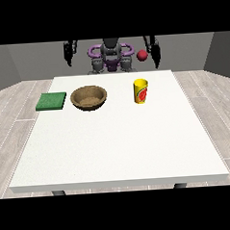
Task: Pick the cup and pour the ball into the bowl, then pick the bowl and place it on the pad
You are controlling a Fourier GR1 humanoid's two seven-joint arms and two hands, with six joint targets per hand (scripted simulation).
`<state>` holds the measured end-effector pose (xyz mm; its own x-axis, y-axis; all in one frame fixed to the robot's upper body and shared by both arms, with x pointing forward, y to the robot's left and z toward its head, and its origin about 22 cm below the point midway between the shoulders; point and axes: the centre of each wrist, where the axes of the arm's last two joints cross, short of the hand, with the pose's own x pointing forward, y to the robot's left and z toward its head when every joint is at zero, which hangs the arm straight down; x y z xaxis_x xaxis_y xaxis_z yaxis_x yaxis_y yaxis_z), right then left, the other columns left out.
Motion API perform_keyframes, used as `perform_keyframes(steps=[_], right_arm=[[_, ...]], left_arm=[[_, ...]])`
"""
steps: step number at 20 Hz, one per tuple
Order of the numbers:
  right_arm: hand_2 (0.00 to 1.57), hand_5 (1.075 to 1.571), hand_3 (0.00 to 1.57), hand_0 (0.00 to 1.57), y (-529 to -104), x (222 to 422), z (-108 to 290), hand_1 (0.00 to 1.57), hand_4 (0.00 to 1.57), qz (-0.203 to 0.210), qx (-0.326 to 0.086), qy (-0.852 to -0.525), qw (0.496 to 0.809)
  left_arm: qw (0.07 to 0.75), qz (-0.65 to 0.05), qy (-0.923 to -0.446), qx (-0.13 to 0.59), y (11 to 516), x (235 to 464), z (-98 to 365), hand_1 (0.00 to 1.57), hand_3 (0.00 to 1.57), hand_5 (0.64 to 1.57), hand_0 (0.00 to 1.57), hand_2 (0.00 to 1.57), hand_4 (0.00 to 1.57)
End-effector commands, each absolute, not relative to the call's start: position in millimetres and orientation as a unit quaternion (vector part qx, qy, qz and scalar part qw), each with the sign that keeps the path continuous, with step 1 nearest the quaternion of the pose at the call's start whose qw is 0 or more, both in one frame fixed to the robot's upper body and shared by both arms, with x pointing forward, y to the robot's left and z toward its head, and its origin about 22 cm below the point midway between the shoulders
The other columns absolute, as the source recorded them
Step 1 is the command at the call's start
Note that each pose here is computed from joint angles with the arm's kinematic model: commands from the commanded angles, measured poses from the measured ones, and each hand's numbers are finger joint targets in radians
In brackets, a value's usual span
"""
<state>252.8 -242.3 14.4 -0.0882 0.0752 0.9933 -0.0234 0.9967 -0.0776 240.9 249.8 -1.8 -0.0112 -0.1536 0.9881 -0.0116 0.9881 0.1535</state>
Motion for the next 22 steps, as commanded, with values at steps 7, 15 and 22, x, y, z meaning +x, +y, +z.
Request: perform_keyframes(steps=[7, 15, 22], right_arm=[[0.0, 1.563, 0.0, 0.0, -299, 209, -15, 0.0, 0.12, -0.029, -0.014, -0.718, 0.695], [0.0, 1.562, 0.0, 0.0, -330, 228, -35, 0.0, 0.08, -0.027, 0.021, -0.772, 0.634], [0.0, 1.558, 0.0, 0.0, -317, 266, -17, 0.0, 0.0, -0.008, 0.041, -0.799, 0.599]], left_arm=[[0.672, 0.031, -0.74, 0.031, 232, 227, 0, 0.0, 0.0, 1.47, 0.0, 0.0, 0.0], [0.604, 0.025, -0.797, 0.01, 207, 246, 4, 0.0, 0.0, 1.472, 0.0, 0.0, 0.0], [0.566, 0.026, -0.823, 0.044, 224, 293, 2, 0.0, 0.0, 1.457, 0.0, 0.0, 0.0]])
